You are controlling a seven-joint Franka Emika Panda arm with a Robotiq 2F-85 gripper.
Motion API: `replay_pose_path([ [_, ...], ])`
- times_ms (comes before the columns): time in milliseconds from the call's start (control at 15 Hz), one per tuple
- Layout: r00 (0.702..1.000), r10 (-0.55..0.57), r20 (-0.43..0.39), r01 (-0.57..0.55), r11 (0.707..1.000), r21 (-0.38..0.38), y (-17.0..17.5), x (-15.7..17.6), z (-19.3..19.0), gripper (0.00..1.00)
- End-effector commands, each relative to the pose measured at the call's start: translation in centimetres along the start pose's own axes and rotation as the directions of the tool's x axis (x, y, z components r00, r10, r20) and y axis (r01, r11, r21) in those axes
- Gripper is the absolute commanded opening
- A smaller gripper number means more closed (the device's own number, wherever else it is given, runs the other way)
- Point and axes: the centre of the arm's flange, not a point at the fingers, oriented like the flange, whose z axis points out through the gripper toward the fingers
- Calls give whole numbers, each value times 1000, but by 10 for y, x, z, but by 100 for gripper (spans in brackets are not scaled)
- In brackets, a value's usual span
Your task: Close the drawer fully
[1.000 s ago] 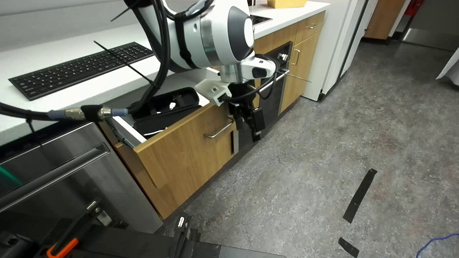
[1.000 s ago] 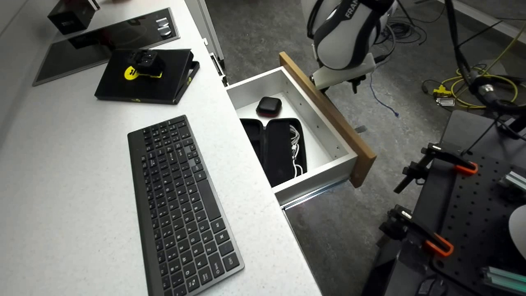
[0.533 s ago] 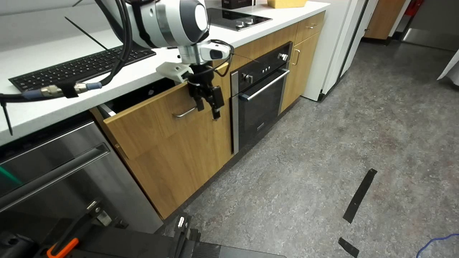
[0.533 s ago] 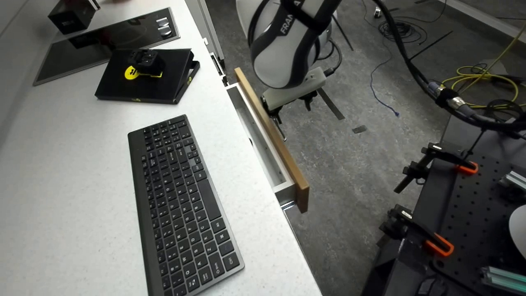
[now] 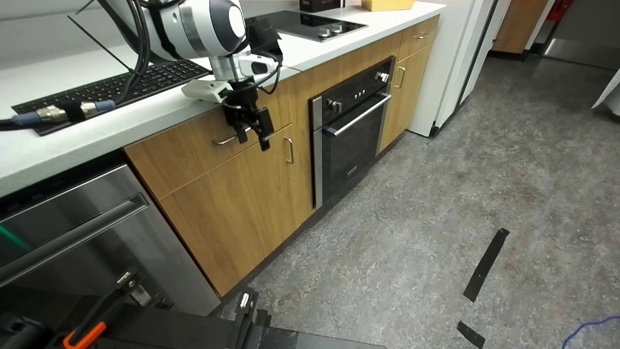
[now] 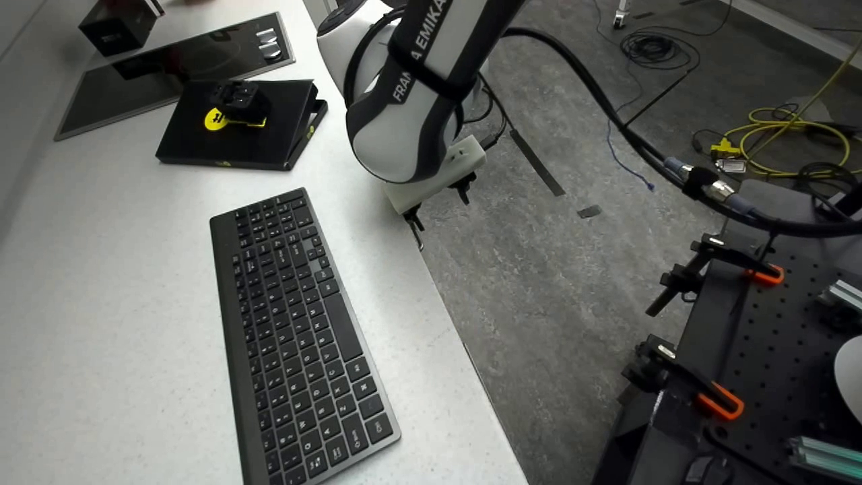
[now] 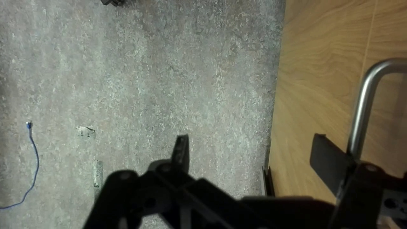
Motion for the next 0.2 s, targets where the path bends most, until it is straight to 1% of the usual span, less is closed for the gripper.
replay_pose_path([
  [0, 1000, -5, 1, 5, 1000, 1, 1, 1, 0, 100],
  [133, 1000, -10, 1, 10, 1000, 1, 2, 1, 0, 100],
])
